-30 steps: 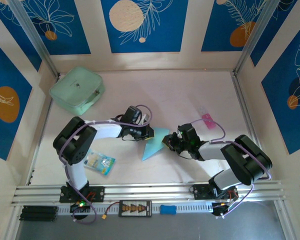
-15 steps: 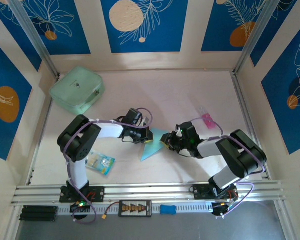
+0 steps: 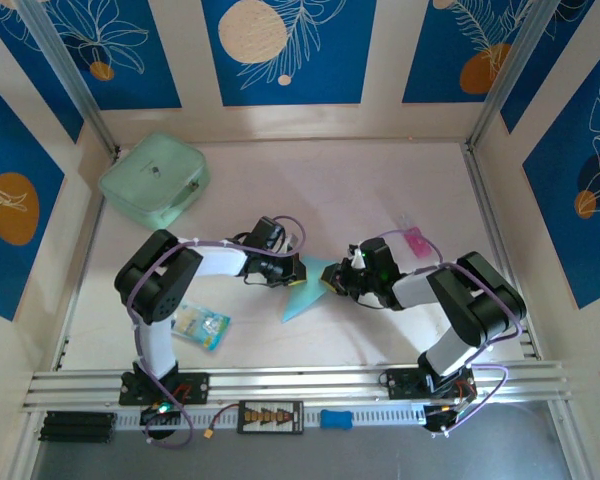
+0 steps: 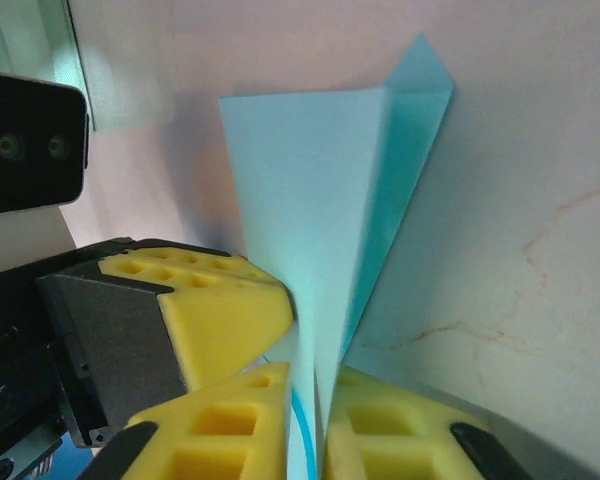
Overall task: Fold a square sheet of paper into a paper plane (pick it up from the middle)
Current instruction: Fold the wing for the fifth time at the center of the table.
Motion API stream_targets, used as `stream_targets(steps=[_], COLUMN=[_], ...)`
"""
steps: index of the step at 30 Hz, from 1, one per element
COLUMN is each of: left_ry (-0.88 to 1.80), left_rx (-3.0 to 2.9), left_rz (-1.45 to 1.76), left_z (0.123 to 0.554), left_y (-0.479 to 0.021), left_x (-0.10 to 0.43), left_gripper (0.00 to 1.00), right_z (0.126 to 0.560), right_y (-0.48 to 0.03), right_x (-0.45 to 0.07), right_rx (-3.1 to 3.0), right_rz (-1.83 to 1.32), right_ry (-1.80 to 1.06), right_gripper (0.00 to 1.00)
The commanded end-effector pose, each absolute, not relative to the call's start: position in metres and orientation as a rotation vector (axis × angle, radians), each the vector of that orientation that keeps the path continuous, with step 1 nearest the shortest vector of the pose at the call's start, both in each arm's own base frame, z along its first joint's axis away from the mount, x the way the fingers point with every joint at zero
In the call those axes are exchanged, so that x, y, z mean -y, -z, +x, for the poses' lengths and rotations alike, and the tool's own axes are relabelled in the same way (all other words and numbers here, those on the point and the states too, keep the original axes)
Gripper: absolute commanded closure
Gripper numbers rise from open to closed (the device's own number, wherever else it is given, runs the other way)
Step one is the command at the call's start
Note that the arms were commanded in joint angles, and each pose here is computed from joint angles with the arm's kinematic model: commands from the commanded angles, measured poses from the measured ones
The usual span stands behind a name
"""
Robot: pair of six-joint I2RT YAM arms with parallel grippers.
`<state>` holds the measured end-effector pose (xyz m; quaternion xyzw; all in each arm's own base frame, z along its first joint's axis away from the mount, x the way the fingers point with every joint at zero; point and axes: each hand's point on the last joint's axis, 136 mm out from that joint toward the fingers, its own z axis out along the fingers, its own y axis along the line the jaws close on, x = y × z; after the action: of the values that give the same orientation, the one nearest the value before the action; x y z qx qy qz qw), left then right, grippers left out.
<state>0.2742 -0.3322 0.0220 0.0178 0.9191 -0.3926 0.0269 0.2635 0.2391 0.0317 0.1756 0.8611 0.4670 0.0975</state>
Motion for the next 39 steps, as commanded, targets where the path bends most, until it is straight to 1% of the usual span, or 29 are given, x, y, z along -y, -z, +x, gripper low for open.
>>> stream_targets(steps=[1, 6, 9, 14, 18, 22, 25, 27, 33, 39], left_ry=[1.231, 1.213, 1.171, 1.092, 1.049, 1.010, 0.974, 0.941, 0.890, 0.848], left_rx=[-2.778, -2.700, -2.649, -2.597, -2.572, -2.538, -2.531, -2.526, -2.528, -2.529], left_rz=[0.121, 0.150, 0.166, 0.156, 0.136, 0.114, 0.111, 0.096, 0.048, 0.050], left_z=[0.276, 0.283, 0.287, 0.291, 0.298, 0.307, 0.311, 0.314, 0.321, 0.326], left_y=[-0.037, -0.055, -0.066, -0.074, -0.074, -0.075, -0.075, -0.075, -0.074, -0.076], left_x=[0.338, 0.336, 0.331, 0.319, 0.316, 0.315, 0.315, 0.314, 0.312, 0.312], left_gripper=[0.91, 0.87, 0.84, 0.83, 0.80, 0.78, 0.75, 0.75, 0.70, 0.67], right_z=[0.265, 0.263, 0.263, 0.265, 0.265, 0.263, 0.264, 0.263, 0.262, 0.262], right_y=[-0.037, -0.033, -0.035, -0.035, -0.034, -0.029, -0.035, -0.037, -0.036, -0.037], right_x=[-0.241, -0.238, -0.239, -0.240, -0.243, -0.233, -0.236, -0.238, -0.243, -0.237], right_rx=[-2.541, -2.562, -2.548, -2.555, -2.577, -2.584, -2.575, -2.578, -2.593, -2.595], right_rz=[0.480, 0.491, 0.494, 0.493, 0.473, 0.547, 0.525, 0.514, 0.493, 0.501], right_ry=[-1.401, -1.380, -1.400, -1.386, -1.366, -1.274, -1.284, -1.289, -1.312, -1.295], right_gripper=[0.90, 0.96, 0.96, 0.97, 0.97, 0.97, 0.97, 0.97, 0.97, 0.97])
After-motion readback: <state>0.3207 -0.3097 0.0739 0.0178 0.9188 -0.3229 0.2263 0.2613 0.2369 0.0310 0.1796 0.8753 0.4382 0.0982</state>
